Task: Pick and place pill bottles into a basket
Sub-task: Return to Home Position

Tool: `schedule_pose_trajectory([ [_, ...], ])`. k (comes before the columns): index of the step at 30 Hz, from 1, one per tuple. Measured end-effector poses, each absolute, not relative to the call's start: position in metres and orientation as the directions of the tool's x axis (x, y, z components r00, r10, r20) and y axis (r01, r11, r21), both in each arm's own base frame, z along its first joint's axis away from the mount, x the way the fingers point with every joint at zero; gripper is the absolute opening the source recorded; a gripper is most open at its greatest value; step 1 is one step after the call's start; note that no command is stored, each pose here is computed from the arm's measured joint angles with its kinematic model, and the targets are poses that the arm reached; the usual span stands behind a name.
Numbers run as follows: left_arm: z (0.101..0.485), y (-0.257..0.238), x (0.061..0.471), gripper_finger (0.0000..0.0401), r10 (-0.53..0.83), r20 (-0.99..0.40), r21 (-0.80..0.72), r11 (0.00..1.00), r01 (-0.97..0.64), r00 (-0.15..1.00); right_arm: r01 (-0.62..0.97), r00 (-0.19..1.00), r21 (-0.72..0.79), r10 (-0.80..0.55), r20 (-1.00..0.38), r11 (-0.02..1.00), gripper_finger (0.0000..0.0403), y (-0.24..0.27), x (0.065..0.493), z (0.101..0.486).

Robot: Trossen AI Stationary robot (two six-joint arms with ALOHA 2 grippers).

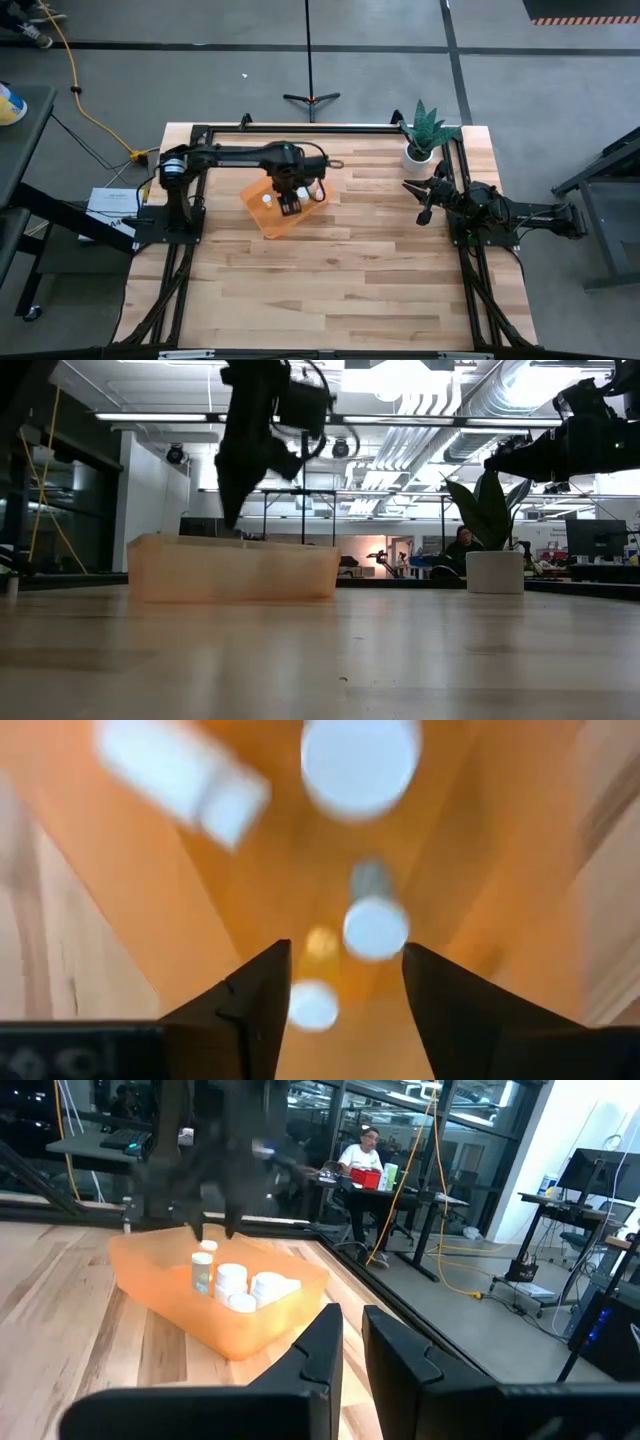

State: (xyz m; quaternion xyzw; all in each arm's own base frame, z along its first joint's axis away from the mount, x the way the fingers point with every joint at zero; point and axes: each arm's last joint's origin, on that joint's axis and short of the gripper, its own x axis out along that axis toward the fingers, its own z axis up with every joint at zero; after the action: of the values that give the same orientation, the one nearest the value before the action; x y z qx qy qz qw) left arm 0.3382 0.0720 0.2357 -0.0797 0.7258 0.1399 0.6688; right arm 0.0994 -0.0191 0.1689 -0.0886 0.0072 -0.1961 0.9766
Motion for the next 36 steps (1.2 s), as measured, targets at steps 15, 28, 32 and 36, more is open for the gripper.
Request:
schedule_pose_trajectory([
  [15,0.231,0.031,0.277,0.0106,0.109,-0.685,0.037,0.993,-0.115,0.72,0.373,0.925,-0.185,-0.38,-0.007,0.909,0.0035,-0.019,0.1,0.166],
  [28,0.188,0.007,0.15,0.0024,0.088,-0.193,0.059,0.995,-0.078,0.977,0.369,0.925,-0.178,-0.379,-0.023,0.912,0.0035,-0.019,0.1,0.165],
  [32,0.174,0.005,0.132,0.0055,0.113,-0.086,0.089,0.99,-0.105,0.99,0.371,0.926,-0.14,-0.378,-0.022,0.918,0.0036,-0.019,0.1,0.165],
  [36,0.17,0.004,0.122,0.0058,0.08,-0.079,0.121,0.99,-0.07,0.994,0.371,0.926,-0.137,-0.378,-0.022,0.918,0.0035,-0.019,0.1,0.165],
])
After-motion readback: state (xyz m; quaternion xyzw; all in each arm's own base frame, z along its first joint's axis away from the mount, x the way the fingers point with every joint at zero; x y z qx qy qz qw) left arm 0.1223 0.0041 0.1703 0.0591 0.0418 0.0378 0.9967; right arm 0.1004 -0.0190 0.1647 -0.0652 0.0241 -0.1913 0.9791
